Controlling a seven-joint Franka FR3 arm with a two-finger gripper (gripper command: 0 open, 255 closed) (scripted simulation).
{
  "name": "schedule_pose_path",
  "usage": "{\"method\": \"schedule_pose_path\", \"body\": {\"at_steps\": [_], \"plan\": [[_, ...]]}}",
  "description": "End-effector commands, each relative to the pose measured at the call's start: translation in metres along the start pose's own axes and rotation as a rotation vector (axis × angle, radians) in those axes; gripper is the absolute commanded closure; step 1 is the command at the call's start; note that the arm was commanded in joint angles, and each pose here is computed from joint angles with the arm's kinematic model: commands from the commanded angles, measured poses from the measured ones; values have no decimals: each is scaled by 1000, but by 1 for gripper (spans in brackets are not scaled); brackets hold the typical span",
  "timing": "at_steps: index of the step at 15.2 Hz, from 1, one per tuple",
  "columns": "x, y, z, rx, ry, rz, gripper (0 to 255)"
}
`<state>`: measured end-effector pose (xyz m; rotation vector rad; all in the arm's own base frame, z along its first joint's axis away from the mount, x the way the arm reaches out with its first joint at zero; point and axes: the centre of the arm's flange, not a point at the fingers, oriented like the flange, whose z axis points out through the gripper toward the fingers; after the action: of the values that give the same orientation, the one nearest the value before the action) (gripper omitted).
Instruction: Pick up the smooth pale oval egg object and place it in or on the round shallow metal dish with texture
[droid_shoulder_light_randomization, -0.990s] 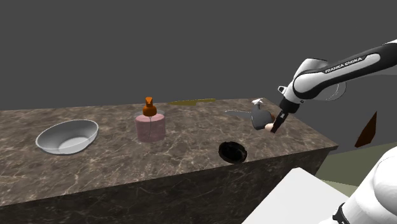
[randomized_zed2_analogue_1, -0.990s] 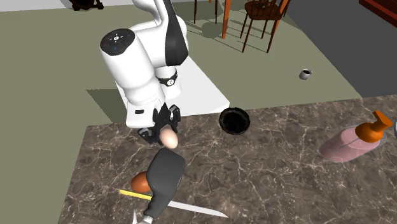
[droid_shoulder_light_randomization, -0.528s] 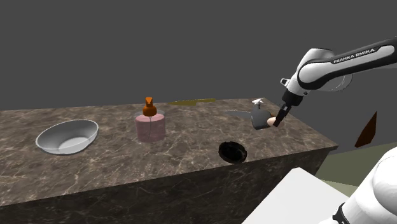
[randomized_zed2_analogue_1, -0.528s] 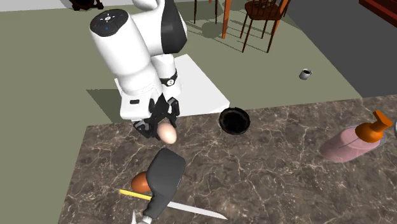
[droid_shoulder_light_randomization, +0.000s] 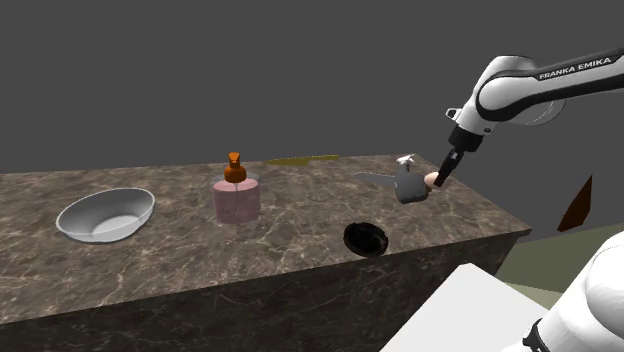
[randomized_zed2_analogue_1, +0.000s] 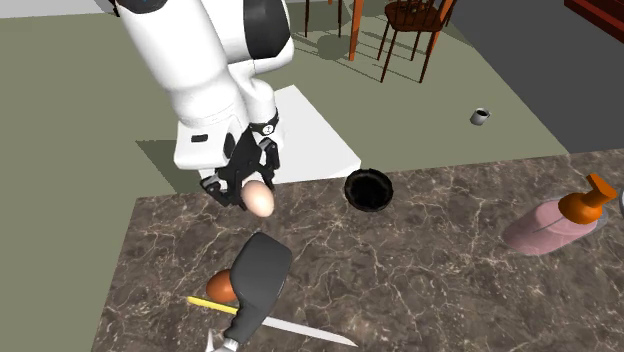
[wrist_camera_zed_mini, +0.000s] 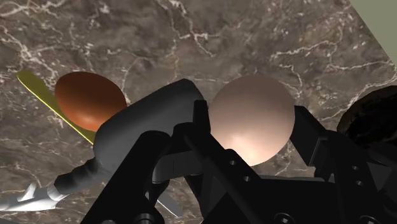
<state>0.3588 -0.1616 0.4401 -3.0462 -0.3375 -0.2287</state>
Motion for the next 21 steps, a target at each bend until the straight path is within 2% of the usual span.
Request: {"method": "schedule_pose_path", "body": {"at_steps": [1,3,21], "plan": [[1,-2,-10,0,0,0,255],[2,-3,-15,0,0,0,255],[82,-226,-1,0,0,0,255]]}}
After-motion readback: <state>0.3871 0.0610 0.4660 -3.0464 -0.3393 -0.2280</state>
